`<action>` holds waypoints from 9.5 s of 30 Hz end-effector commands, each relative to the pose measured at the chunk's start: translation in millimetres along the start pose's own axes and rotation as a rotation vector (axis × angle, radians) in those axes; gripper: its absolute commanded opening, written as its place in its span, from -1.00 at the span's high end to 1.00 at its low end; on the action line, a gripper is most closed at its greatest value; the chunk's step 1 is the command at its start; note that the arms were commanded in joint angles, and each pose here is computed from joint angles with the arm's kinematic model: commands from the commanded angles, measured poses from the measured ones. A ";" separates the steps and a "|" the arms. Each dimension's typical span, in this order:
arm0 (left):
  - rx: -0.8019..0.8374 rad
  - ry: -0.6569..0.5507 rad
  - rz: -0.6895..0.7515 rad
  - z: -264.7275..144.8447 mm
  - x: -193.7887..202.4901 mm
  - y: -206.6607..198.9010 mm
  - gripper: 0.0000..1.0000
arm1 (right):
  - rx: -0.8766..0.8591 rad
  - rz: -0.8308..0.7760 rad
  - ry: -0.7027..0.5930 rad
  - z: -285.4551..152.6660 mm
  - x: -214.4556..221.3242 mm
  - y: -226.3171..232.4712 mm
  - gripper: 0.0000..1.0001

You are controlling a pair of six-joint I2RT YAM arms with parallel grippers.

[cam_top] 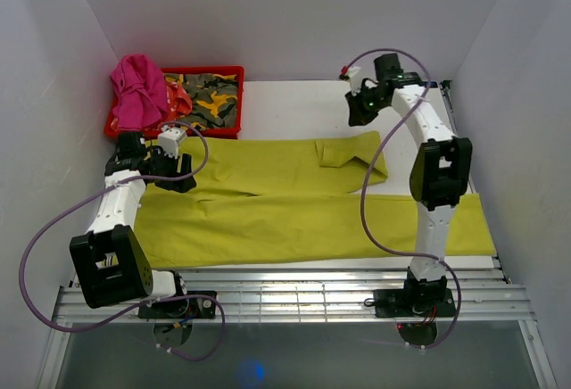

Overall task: Fold and stack the trousers
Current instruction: Flatten the trousers out, then fold the trousers

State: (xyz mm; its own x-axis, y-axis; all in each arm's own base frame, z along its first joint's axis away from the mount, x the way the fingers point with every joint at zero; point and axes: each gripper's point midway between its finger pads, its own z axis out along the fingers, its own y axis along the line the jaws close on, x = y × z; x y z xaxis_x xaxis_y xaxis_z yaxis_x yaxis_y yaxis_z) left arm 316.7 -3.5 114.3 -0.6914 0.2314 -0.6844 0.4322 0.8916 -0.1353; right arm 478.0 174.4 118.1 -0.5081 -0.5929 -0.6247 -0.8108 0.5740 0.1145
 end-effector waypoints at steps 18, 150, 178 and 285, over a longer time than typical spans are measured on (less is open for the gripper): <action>0.025 -0.033 -0.006 -0.8 -6.3 -4.7 -0.51 | -0.047 -0.034 -0.092 -63.0 -13.7 -7.8 -0.86; -0.050 0.137 -0.043 16.0 -1.4 73.3 -0.43 | 0.325 0.365 0.039 -127.5 171.2 -39.0 -0.55; -0.028 0.056 0.203 -59.2 -18.4 88.6 -0.73 | 0.065 -0.095 0.319 -129.2 224.0 29.3 -0.53; -0.520 -0.299 0.368 -61.7 -224.6 270.6 1.00 | 0.687 -0.215 -0.041 -255.1 116.3 -218.8 0.85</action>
State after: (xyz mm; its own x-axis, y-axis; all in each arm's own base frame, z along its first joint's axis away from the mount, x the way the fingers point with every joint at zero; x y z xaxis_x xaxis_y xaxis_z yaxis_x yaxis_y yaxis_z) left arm 542.8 159.7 182.5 -0.4319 0.4588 -0.7765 0.4330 0.8607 0.2677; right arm 517.6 -123.1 157.7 -0.3477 -0.7011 -0.6226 -0.6613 0.6541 -0.3672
